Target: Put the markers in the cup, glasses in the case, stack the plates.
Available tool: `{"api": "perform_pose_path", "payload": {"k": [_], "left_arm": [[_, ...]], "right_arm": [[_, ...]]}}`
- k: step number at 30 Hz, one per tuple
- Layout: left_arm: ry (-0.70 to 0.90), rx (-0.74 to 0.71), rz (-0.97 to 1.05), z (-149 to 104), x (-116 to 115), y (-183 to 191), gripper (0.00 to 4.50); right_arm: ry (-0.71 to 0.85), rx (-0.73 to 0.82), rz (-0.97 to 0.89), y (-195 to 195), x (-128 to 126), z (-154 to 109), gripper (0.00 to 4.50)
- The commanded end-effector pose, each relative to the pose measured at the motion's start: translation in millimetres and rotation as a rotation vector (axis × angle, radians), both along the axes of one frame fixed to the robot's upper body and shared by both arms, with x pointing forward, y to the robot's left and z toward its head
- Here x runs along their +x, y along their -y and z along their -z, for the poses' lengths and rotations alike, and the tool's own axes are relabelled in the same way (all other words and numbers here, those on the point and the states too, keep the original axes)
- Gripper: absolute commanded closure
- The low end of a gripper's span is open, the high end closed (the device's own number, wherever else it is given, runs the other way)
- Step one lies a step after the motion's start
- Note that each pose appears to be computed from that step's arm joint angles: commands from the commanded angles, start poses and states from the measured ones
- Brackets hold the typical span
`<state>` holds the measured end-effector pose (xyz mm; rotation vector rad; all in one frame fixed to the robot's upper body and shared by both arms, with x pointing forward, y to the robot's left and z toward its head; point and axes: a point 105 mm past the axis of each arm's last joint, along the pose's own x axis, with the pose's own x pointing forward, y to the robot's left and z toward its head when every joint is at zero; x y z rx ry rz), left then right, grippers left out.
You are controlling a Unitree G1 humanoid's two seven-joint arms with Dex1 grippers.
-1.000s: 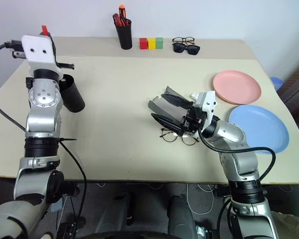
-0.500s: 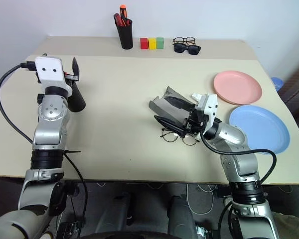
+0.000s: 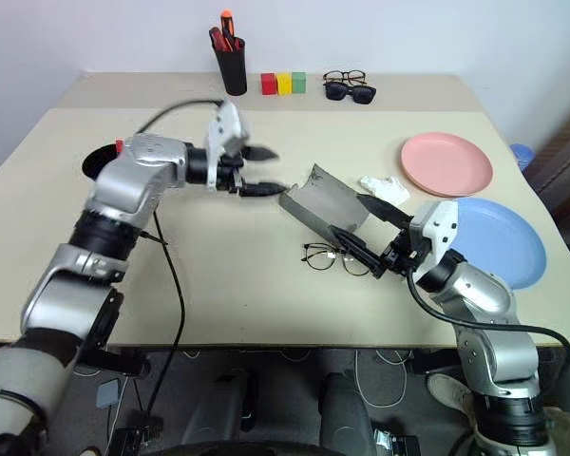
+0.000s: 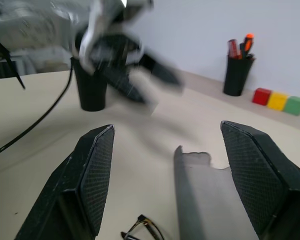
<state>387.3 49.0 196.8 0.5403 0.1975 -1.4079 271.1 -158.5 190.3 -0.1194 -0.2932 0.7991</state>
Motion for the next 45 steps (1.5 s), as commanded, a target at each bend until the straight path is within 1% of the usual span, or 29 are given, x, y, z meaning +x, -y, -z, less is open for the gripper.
{"api": "perform_pose_path", "payload": {"k": [1, 6, 10, 13, 20, 26, 27, 29, 30, 31, 33, 34, 35, 37, 39, 42, 45], "left_arm": [[0.045, 0.183, 0.138, 5, 3, 4, 0.67], [0.148, 0.289, 0.156, 9, 11, 22, 0.67], [0.203, 0.383, 0.187, 16, 11, 33, 0.67], [0.276, 0.444, 0.161, 22, 17, 40, 0.67], [0.443, 0.505, -0.004, 27, 38, 51, 0.67], [0.481, 0.496, -0.064, 27, 44, 53, 0.67], [0.474, 0.493, -0.061, 28, 43, 53, 0.91], [0.46, 0.485, -0.055, 29, 42, 52, 1.53], [0.447, 0.476, -0.043, 28, 41, 51, 2.1], [0.433, 0.464, -0.033, 26, 40, 49, 2.52], [0.419, 0.448, -0.03, 23, 40, 46, 3.5], [0.417, 0.443, -0.035, 22, 40, 44, 4.07], [0.412, 0.439, -0.036, 21, 40, 42, 4.47], [0.411, 0.428, -0.042, 18, 41, 39, 4.47], [0.415, 0.383, -0.057, 10, 42, 39, 4.47], [0.451, 0.338, -0.051, -3, 42, 45, 4.47], [0.518, 0.335, -0.056, -14, 44, 53, 4.47]], "right_arm": [[0.074, 0.001, 0.034, -2, -10, -14, 1.05], [0.086, 0.01, 0.102, 2, -23, -14, 1.05], [0.087, 0.017, 0.166, 7, -35, -12, 1.05], [0.087, 0.022, 0.2, 7, -42, -10, 1.05], [0.086, 0.025, 0.25, 11, -52, -8, 1.05], [0.074, 0.008, 0.249, 14, -55, -7, 1.05], [0.074, 0.005, 0.249, 14, -55, -7, 1.05], [0.073, 0.001, 0.249, 15, -56, -8, 1.05], [0.074, 0.0, 0.248, 15, -56, -8, 1.05], [0.074, -0.001, 0.248, 15, -55, -9, 1.05], [0.074, -0.002, 0.245, 15, -55, -9, 1.05], [0.074, -0.002, 0.244, 16, -54, -9, 1.05], [0.073, -0.002, 0.242, 16, -53, -9, 1.05], [0.073, -0.001, 0.236, 15, -51, -9, 1.05], [0.075, 0.001, 0.226, 15, -48, -9, 1.05], [0.077, 0.0, 0.216, 17, -44, -10, 1.05], [0.076, -0.001, 0.21, 19, -42, -9, 1.05]]}}
